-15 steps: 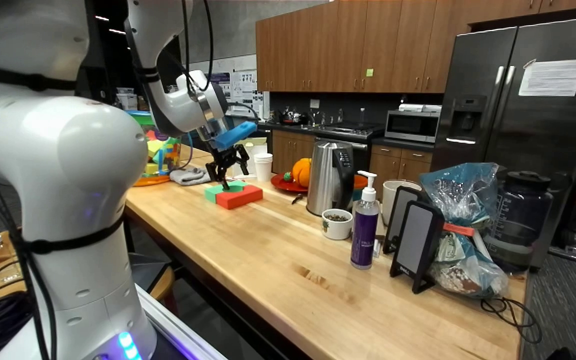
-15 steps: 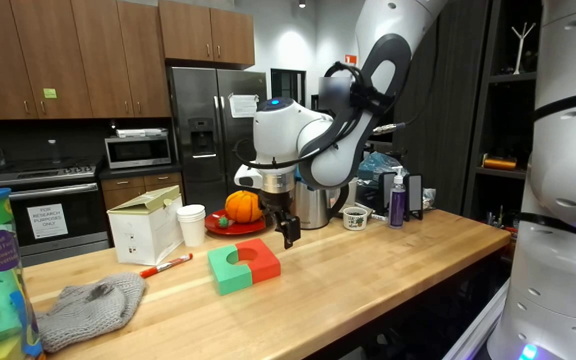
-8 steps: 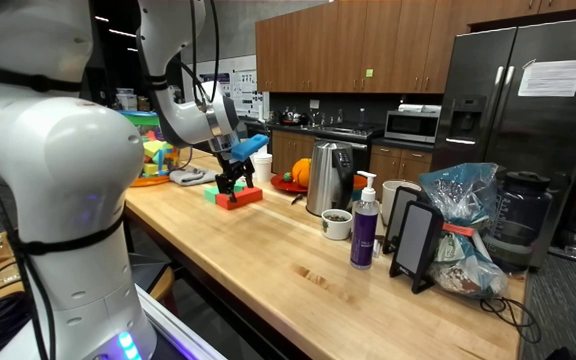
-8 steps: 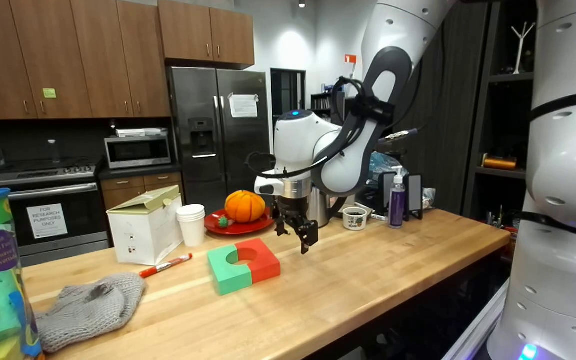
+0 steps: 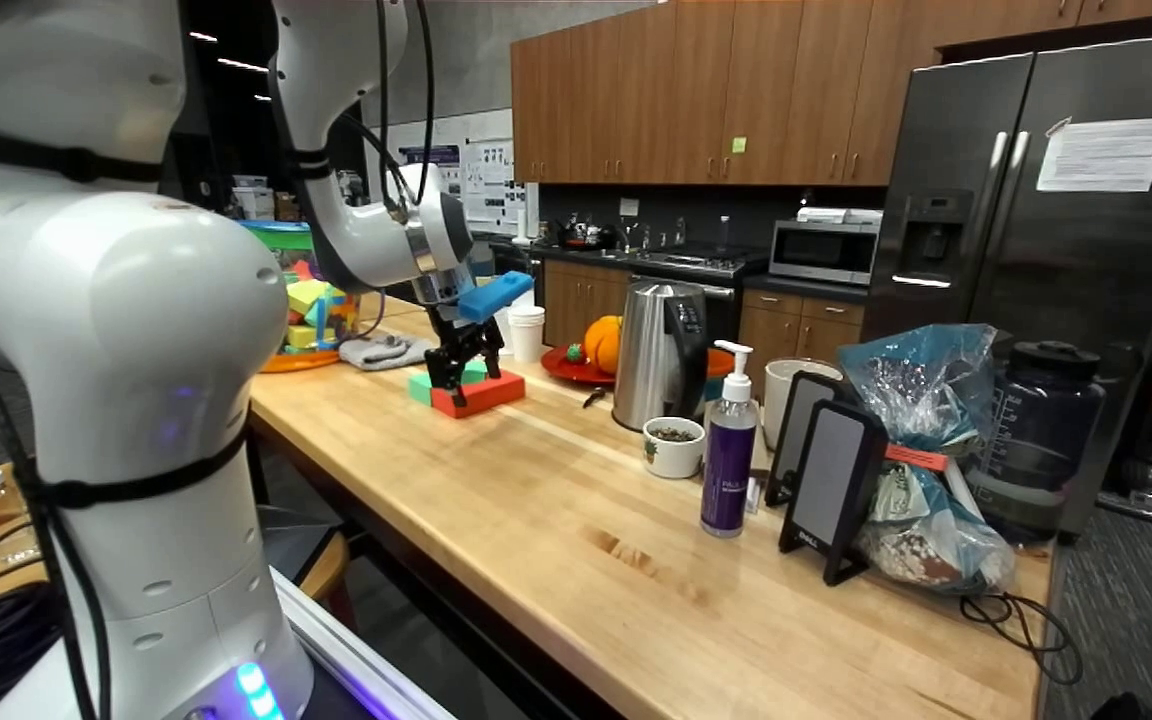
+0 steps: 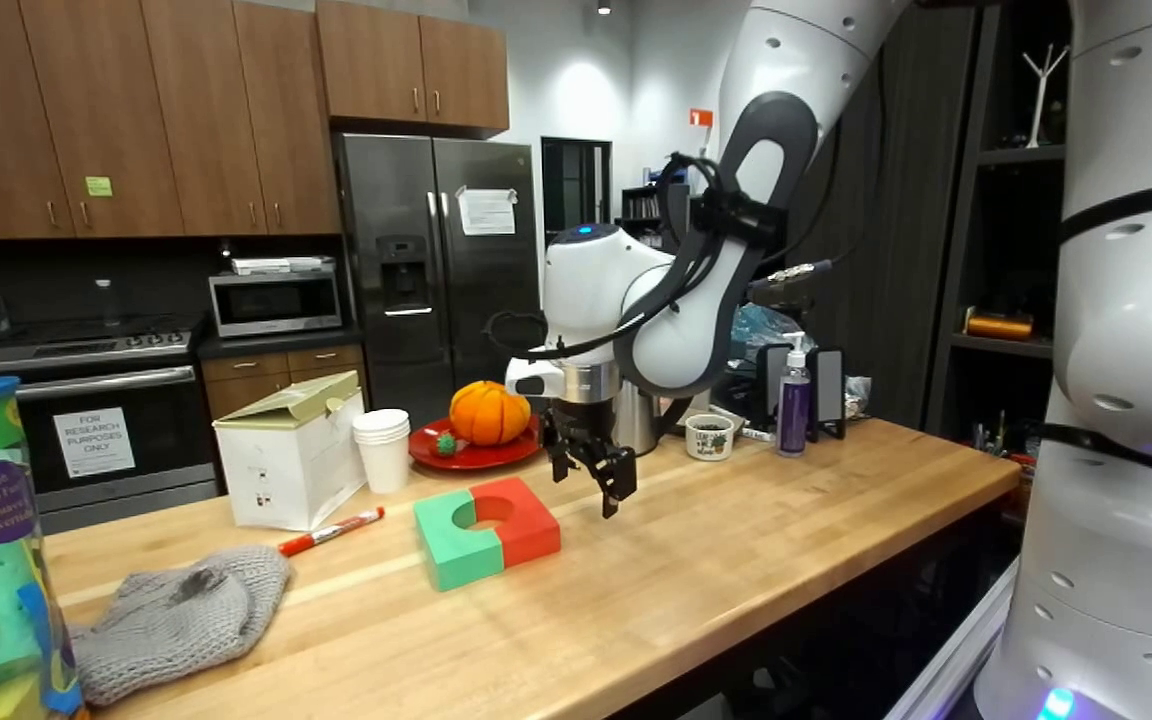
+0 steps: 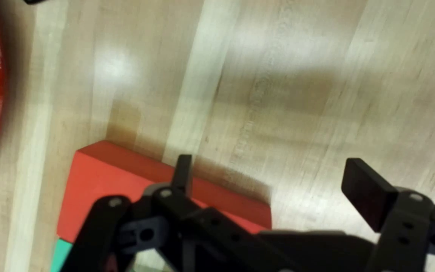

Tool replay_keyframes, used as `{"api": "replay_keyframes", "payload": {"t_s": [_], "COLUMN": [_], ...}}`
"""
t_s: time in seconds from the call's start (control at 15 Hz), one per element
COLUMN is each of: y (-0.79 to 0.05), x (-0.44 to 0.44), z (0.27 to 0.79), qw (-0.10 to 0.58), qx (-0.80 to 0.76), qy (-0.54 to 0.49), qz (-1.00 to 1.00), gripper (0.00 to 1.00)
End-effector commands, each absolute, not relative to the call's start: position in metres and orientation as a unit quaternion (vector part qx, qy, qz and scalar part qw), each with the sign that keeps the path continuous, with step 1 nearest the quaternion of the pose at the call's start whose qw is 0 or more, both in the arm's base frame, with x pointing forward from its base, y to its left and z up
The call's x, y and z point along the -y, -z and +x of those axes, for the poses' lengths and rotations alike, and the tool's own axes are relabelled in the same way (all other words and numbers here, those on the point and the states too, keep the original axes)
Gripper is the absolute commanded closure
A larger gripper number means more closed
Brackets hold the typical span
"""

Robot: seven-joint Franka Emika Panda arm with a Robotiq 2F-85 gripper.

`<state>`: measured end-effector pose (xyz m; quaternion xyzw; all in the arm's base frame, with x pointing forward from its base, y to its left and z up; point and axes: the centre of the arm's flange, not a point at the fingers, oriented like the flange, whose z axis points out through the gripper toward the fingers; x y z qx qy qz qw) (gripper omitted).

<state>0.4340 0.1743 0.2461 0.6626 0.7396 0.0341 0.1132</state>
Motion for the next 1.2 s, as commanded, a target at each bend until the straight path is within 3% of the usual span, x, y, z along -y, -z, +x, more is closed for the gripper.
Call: {"api": "replay_keyframes", "payload": {"t_s": [0.0, 1.13], "y": [-0.242, -0.295], "x": [-0.188, -0.217], "z": [0.424, 0.383], "qw": [0.06, 0.033], "qx": [-0.758, -0.745], "qy": [-0.003, -0.002], "qz": [0.65, 0.666], "gripper": [0.0, 0.0]}}
